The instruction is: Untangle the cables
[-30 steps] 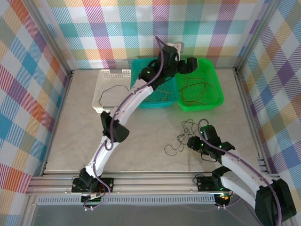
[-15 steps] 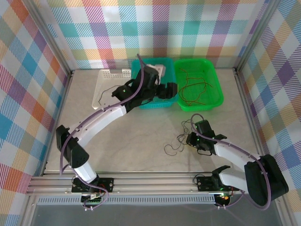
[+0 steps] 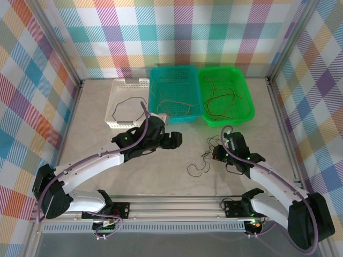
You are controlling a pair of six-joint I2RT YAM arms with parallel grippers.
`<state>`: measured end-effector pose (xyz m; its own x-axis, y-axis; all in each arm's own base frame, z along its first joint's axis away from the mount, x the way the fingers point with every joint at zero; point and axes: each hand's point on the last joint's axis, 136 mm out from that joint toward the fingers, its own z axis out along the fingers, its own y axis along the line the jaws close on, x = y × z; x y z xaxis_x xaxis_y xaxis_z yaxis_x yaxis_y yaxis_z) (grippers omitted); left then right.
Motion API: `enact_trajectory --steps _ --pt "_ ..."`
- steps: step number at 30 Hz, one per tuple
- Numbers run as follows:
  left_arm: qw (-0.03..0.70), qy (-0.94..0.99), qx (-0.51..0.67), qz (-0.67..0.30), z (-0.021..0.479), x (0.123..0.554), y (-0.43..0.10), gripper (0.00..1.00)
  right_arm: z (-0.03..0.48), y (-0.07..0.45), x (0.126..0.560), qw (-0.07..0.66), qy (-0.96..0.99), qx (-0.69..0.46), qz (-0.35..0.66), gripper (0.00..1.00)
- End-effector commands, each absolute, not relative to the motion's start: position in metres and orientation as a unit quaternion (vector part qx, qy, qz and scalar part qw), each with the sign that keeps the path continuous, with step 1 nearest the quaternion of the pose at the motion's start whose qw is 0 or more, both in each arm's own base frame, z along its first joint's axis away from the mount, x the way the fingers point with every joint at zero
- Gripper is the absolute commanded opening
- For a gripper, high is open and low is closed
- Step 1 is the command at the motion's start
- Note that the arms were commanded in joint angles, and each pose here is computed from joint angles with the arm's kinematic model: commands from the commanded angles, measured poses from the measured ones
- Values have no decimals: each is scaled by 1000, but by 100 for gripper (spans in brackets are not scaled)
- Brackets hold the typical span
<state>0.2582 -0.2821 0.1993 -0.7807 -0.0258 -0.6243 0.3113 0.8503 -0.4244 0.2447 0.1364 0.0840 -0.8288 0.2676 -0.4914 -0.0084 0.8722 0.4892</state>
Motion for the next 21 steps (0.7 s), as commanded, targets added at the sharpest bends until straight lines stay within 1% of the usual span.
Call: enact_trajectory --steps 1,4,8,14,18,21 --pt "319 886 67 -329 203 245 -296 84 145 176 236 309 882 -43 352 0" --pt "313 879 74 -353 198 234 -299 84 182 193 225 320 850 -92 409 0" --pt "318 859 78 -394 205 225 -301 84 236 208 211 341 803 -143 468 0" --pt "315 840 91 -433 208 213 -307 85 316 213 201 364 767 -175 498 0" --pt "316 831 94 -447 207 210 -307 86 355 218 193 363 744 -194 527 0" --pt "317 825 93 -459 206 207 -308 87 373 223 188 354 731 -206 546 0"
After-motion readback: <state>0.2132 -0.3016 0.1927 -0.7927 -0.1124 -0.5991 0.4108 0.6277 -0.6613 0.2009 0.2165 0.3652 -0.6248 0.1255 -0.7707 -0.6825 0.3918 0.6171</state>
